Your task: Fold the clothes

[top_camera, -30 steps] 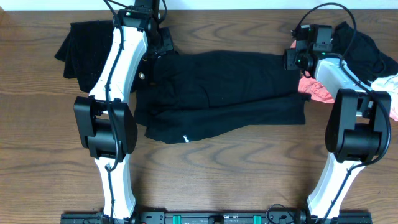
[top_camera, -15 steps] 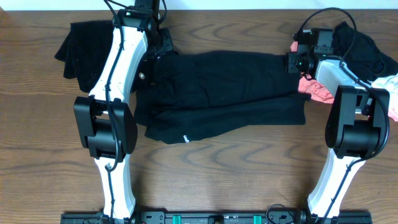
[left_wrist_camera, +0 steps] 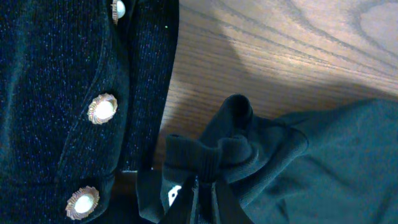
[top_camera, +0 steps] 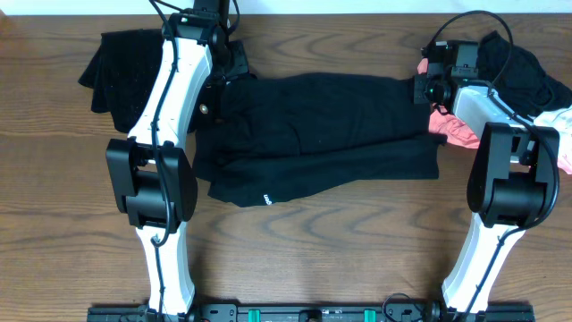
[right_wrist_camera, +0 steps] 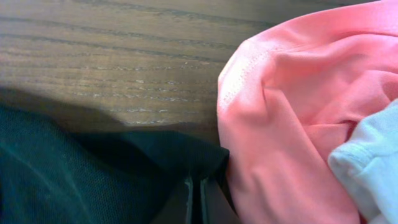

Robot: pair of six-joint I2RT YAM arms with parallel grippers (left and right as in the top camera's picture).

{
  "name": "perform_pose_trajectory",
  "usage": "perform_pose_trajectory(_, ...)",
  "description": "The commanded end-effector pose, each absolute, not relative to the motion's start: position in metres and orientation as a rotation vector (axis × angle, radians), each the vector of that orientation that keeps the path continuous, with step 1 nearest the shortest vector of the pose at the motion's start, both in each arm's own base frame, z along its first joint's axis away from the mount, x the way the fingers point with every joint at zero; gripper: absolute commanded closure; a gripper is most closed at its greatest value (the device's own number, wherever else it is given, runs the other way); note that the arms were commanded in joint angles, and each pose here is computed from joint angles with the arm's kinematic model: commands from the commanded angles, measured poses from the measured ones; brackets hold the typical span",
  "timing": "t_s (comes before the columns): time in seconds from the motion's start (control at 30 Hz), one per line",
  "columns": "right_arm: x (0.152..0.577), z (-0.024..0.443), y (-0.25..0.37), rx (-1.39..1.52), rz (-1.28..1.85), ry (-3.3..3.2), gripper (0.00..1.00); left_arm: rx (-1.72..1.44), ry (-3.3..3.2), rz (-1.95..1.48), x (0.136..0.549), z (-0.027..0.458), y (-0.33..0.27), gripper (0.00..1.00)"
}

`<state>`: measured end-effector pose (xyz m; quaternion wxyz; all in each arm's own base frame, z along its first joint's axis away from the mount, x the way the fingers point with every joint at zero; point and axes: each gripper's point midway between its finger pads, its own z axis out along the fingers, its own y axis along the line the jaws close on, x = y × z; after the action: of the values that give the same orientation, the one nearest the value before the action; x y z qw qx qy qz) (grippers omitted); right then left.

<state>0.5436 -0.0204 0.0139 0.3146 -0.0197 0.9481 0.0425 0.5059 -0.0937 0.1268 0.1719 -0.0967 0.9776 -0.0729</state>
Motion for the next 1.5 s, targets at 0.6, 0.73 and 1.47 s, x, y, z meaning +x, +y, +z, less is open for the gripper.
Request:
perform_pose_trajectory(0.6, 0.554, 0.158, -0.048, -0.015, 0.06, 2.266, 0.99, -0.314, 2.624, -0.142, 0.511, 0.191, -0.046, 0.94)
perform_pose_trajectory(0.73, 0.538, 0.176, -0.056, 0.007, 0.053, 2.28, 0.99, -0.306, 2.611, -0.143, 0.504, 0.204, -0.045, 0.94)
perform_pose_trajectory(1.47, 0.42, 0.141, -0.053, 0.061, 0.122, 2.747, 0.99, -0.22, 3.0, -0.038, 0.407, 0.176, -0.045, 0.94)
